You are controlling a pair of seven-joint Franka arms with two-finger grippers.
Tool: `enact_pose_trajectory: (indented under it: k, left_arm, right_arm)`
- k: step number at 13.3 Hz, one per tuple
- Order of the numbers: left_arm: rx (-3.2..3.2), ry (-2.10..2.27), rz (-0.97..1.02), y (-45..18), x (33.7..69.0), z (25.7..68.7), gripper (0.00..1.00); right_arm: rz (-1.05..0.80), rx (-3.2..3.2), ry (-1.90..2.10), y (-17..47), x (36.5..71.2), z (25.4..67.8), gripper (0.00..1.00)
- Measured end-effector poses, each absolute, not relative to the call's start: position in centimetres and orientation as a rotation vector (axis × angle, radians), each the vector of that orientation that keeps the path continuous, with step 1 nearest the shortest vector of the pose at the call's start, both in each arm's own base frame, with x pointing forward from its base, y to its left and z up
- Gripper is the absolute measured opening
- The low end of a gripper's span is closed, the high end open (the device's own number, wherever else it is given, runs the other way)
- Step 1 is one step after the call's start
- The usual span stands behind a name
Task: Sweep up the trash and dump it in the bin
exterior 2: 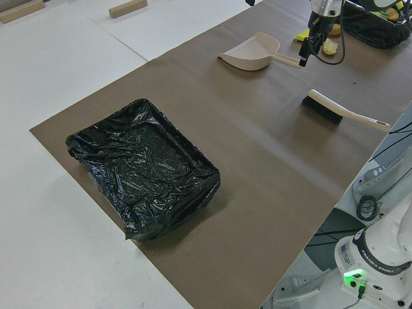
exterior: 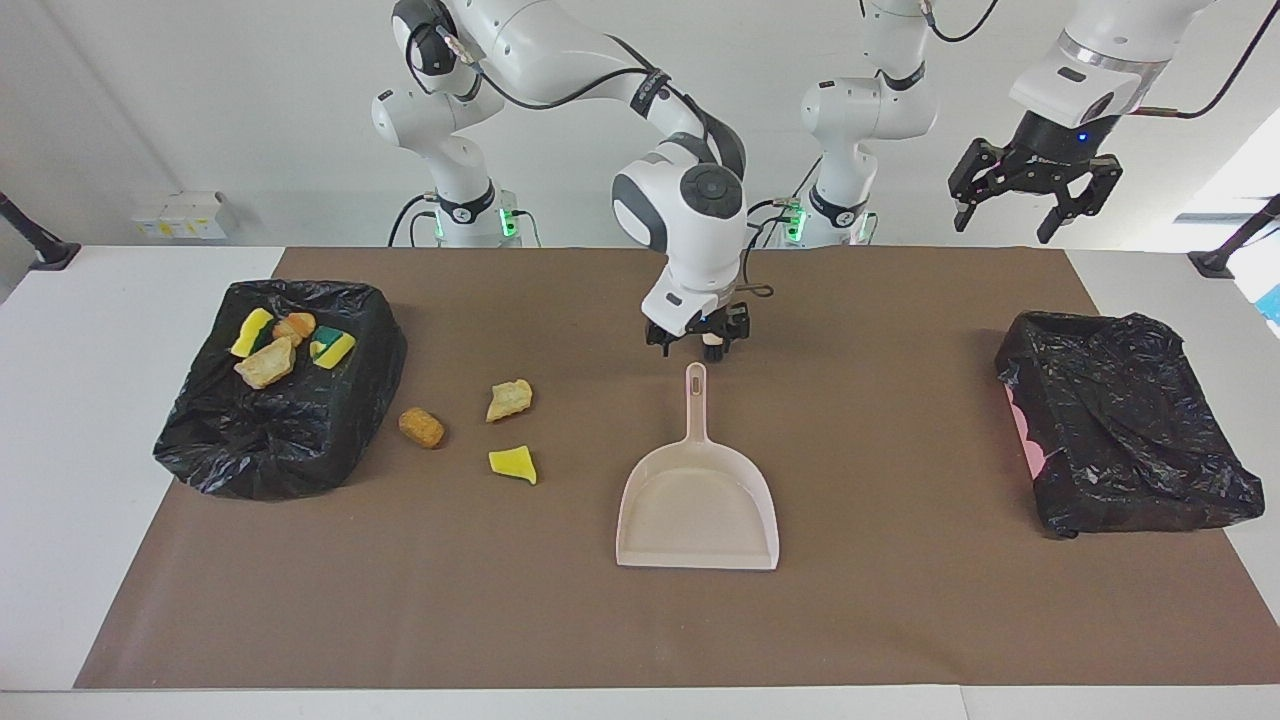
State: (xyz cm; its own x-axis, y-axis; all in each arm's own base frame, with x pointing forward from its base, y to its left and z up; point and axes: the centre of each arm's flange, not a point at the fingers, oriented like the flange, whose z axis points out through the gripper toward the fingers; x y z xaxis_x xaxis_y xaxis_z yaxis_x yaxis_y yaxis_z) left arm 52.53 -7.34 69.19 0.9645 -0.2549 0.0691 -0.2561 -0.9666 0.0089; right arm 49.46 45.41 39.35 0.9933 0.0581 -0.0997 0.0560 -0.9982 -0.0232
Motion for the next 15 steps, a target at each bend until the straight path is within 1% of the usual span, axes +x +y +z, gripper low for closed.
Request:
enact_pose_trajectory:
  k: [2, 5, 7, 10, 12, 13, 14, 15]
  left_arm:
    - [3.094, -0.421, 0.087, -8.0, 52.5, 68.5, 1.00]
    - [3.091, -0.431, 0.088, -11.5, 53.0, 65.1, 1.00]
    - [3.087, -0.420, 0.116, -15.7, 53.1, 61.3, 1.00]
    - [3.071, -0.408, 0.159, -22.2, 52.0, 55.3, 1.00]
    - [3.059, -0.370, 0.158, -25.7, 51.5, 52.1, 1.00]
    - [3.061, -0.361, 0.153, -27.3, 51.4, 50.5, 1.00]
    - [3.082, -0.358, 0.149, -28.8, 51.2, 49.0, 1.00]
    - [3.108, -0.340, 0.156, -30.7, 51.0, 47.1, 1.00]
  right_arm:
    - [0.178, -3.136, -0.116, 46.8, 45.9, 39.2, 1.00]
    - [0.181, -3.155, -0.106, 47.5, 41.8, 38.6, 1.00]
    - [0.173, -3.148, -0.106, 47.5, 38.6, 37.3, 1.00]
    - [0.238, -3.155, -0.098, 48.0, 33.5, 35.3, 1.00]
    - [0.253, -3.170, -0.097, 48.5, 31.3, 34.5, 1.00]
    - [0.261, -3.173, -0.096, 48.5, 30.9, 34.3, 0.96]
    - [0.274, -3.168, -0.087, 48.5, 30.8, 34.2, 0.96]
    - [0.296, -3.156, -0.065, 48.5, 30.7, 34.2, 0.88]
